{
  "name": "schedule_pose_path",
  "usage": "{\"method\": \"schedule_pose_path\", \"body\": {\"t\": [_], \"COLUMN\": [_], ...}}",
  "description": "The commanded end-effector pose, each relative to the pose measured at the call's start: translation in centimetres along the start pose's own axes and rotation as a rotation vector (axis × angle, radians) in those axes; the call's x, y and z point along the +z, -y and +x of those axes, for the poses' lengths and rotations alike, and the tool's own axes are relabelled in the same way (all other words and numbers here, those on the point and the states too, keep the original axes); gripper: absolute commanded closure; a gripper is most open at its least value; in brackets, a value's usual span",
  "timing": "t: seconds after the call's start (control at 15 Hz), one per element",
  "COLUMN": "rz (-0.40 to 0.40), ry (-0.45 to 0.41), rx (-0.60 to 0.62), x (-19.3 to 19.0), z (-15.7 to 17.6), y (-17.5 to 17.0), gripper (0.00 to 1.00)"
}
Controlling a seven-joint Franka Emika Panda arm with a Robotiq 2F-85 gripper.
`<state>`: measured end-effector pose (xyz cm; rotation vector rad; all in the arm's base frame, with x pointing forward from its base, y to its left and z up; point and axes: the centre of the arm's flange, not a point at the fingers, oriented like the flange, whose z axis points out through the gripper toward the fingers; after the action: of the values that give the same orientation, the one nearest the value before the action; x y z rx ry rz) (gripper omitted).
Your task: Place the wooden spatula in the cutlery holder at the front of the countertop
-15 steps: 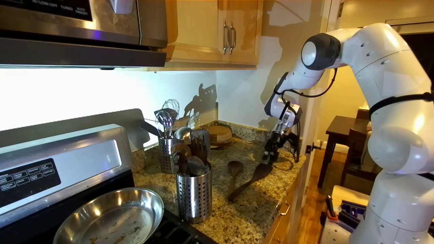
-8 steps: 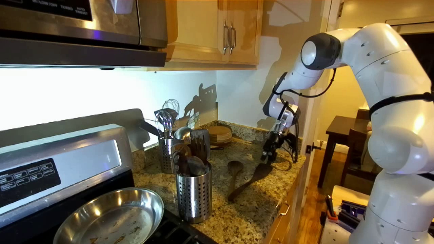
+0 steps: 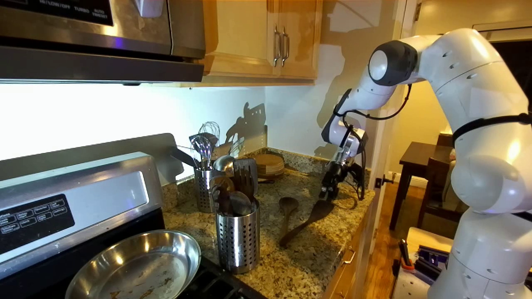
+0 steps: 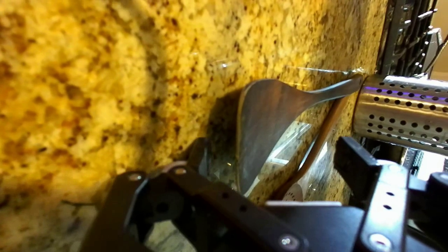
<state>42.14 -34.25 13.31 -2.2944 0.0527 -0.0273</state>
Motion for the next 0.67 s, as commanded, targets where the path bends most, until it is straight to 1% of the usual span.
{"method": "schedule_pose_path", "body": {"t": [0.0, 0.13, 0.33, 0.47, 0.53, 0.6], "rz": [0.017, 0.022, 0.027, 0.028, 0.029, 0.029], "ry": [0.021, 0.024, 0.030, 0.032, 0.033, 0.033], "rx": [0.026, 0.030, 0.037, 0.040, 0.040, 0.041], "x": [0.91, 1.20, 1.56, 1.71, 1.77, 1.81], "z": [-0.46, -0.61, -0.78, -0.85, -0.88, -0.90], "y": [-0.16, -0.36, -0.61, -0.70, -0.72, -0.71], "gripper": [0.38, 0.52, 0.68, 0.84, 0.90, 0.92]}}
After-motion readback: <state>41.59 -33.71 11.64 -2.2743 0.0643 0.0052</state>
